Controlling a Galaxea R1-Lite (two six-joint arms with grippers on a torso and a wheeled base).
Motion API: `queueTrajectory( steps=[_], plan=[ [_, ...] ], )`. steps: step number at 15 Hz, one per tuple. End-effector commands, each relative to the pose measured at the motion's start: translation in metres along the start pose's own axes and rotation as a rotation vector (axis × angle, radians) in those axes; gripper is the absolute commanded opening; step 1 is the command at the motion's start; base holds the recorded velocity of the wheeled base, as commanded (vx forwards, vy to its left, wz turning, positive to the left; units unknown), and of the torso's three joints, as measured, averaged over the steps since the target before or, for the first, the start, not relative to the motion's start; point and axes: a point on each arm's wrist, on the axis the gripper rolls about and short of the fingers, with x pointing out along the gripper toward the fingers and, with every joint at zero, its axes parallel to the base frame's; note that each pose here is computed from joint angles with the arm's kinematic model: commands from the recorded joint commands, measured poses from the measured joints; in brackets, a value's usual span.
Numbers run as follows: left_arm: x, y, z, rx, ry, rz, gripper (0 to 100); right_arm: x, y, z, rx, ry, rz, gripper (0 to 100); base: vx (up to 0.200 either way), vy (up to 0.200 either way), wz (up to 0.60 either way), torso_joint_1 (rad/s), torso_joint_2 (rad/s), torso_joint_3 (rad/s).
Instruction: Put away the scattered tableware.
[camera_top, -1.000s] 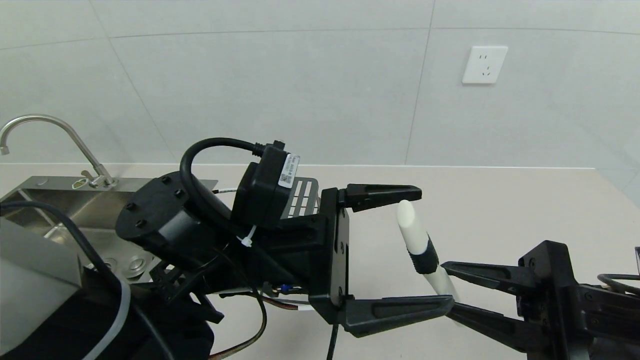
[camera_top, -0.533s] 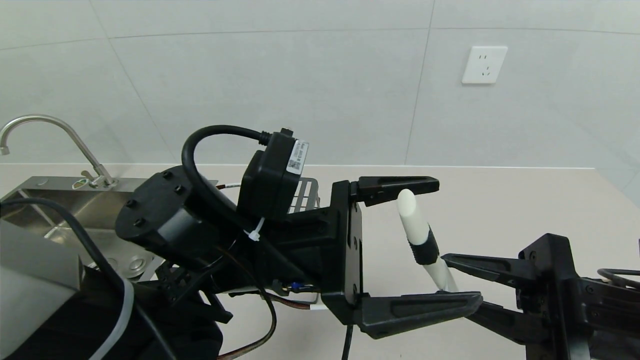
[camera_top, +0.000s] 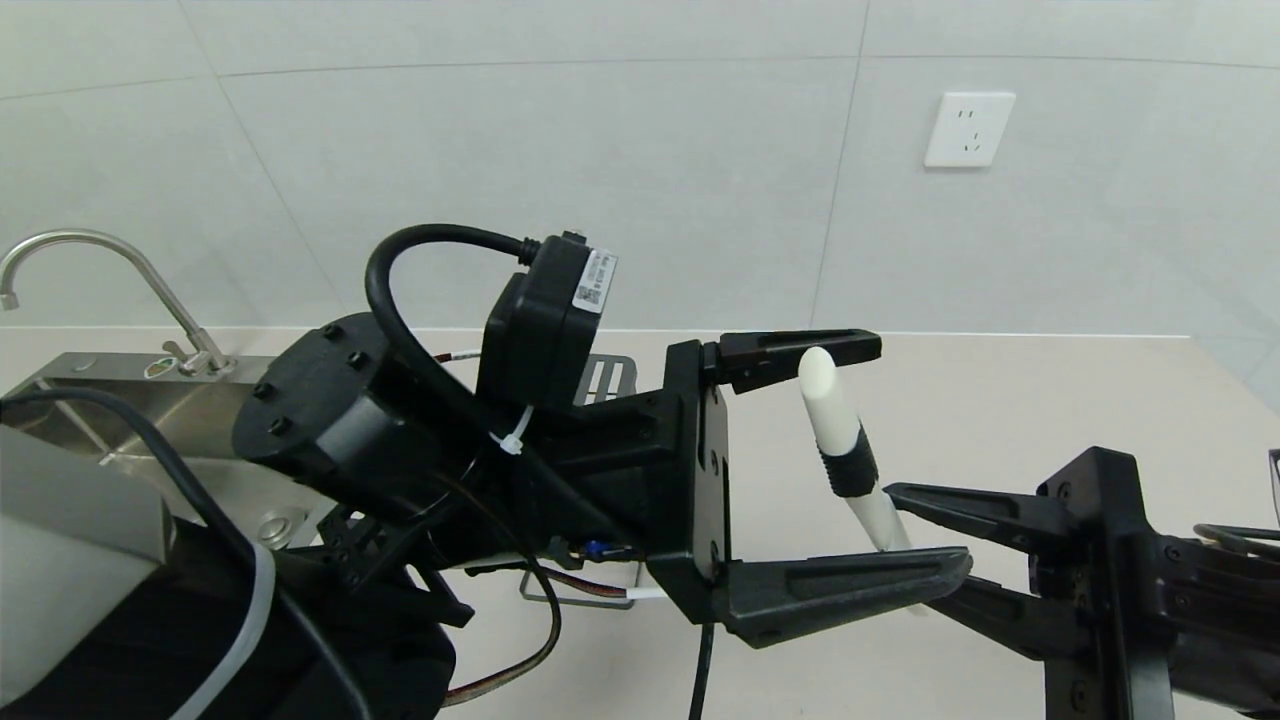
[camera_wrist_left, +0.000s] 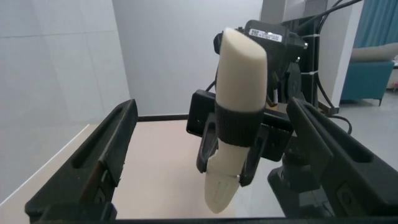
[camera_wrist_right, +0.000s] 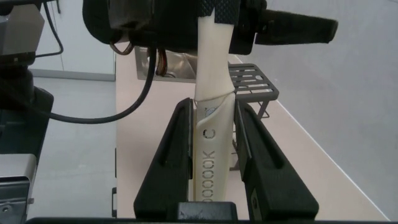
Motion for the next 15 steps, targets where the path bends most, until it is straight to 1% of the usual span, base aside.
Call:
queueTrajectory(
  steps=[1,8,9,11,14,15],
  plan=[
    [0.0004,0.0001,0.0006,0.002,-0.003,-0.001,100,0.0006,-0.0011,-0.0009,-0.001,0.003,-0.003,0,0.000,0.000,0.00,0.000,0.00,0.000],
    [0.0004,0.0012,-0.0013,0.000,0.000,0.001,100,0.0034,-0.0040,0.0022,-0.007,-0.010,-0.009,0,0.000,0.000,0.00,0.000,0.00,0.000],
    [0.0008,0.0008,-0.0013,0.000,0.000,-0.001,0,0.0037,-0.0037,0.0019,-0.008,-0.010,-0.007,0,0.000,0.000,0.00,0.000,0.00,0.000],
    [0.0008,0.0008,-0.0013,0.000,0.000,-0.001,0,0.0044,-0.0035,0.0001,-0.004,-0.004,-0.004,0,0.000,0.000,0.00,0.000,0.00,0.000],
    [0.0021,0.0019,0.0016,0.011,-0.009,-0.002,0,0.0059,-0.0038,-0.0010,-0.003,-0.002,-0.002,0,0.000,0.000,0.00,0.000,0.00,0.000],
    [0.0027,0.0023,0.0025,0.015,-0.012,-0.001,0,0.0057,-0.0039,-0.0006,-0.003,-0.003,-0.002,100,0.000,0.000,0.00,0.000,0.00,0.000]
  ],
)
